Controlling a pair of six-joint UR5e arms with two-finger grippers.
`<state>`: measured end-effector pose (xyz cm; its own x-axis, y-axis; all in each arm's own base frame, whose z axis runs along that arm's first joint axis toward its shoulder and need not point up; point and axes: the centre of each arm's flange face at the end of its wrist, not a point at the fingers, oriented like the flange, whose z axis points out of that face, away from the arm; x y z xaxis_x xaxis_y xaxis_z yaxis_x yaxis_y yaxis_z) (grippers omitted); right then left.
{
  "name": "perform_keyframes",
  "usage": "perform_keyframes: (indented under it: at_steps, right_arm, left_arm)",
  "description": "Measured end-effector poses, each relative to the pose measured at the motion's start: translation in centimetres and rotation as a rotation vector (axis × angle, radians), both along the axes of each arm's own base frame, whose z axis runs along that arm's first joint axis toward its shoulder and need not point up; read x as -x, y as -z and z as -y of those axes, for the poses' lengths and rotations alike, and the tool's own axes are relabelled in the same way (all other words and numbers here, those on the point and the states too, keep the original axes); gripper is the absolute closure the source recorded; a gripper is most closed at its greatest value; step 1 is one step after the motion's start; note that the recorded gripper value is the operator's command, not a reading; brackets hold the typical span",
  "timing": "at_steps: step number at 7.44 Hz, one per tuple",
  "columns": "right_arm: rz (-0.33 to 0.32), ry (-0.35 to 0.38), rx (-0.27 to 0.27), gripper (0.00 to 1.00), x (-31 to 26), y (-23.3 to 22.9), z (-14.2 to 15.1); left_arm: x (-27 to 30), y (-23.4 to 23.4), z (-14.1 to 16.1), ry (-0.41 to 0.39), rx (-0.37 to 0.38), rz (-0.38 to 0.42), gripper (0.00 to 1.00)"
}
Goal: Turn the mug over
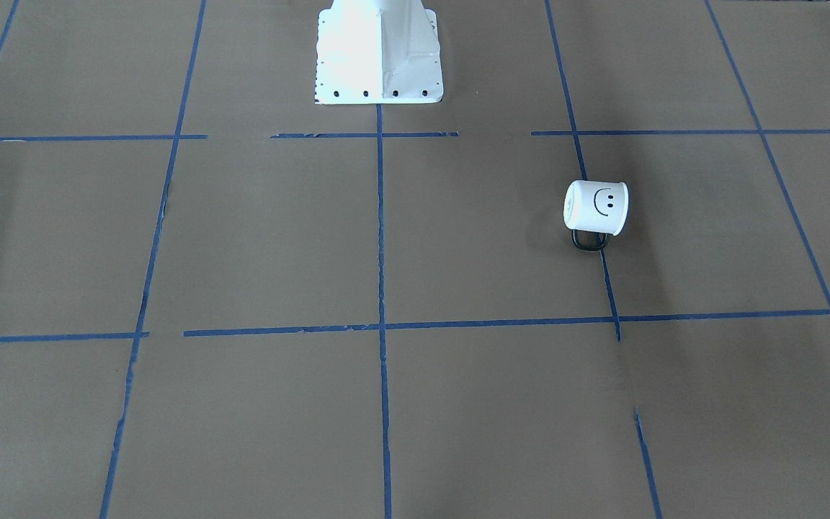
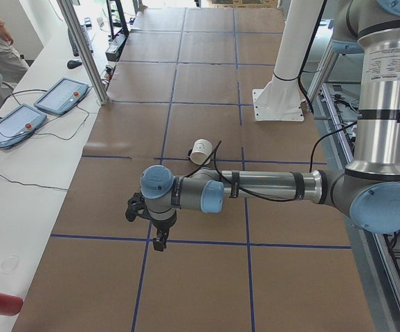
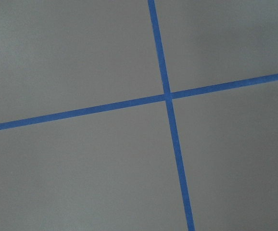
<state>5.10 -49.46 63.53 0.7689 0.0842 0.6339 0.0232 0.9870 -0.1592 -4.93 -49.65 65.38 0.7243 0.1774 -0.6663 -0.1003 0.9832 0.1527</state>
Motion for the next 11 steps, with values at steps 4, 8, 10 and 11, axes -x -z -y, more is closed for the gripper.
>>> perform_keyframes:
  at_steps: [4,8,10,11]
  right_arm:
    - [0.0,0.0,0.0,0.0,0.0,0.0,0.0]
    - [0.0,0.0,0.0,0.0,0.0,0.0,0.0]
    - [0.0,0.0,0.0,0.0,0.0,0.0,0.0]
    - [0.0,0.0,0.0,0.0,0.0,0.0,0.0]
  left_arm:
    - [-0.1,0.3,0.1,-0.002,-0.004,0.002,0.0]
    - [-5.7,5.4,0.5,0.04,-0.093,-0.047,0.0]
    - [-13.3,6.3,-3.3,0.136,-0.1,-0.184,0.0]
    - [-17.6,7.1,-5.9,0.154,-0.08,-0.278,0.0]
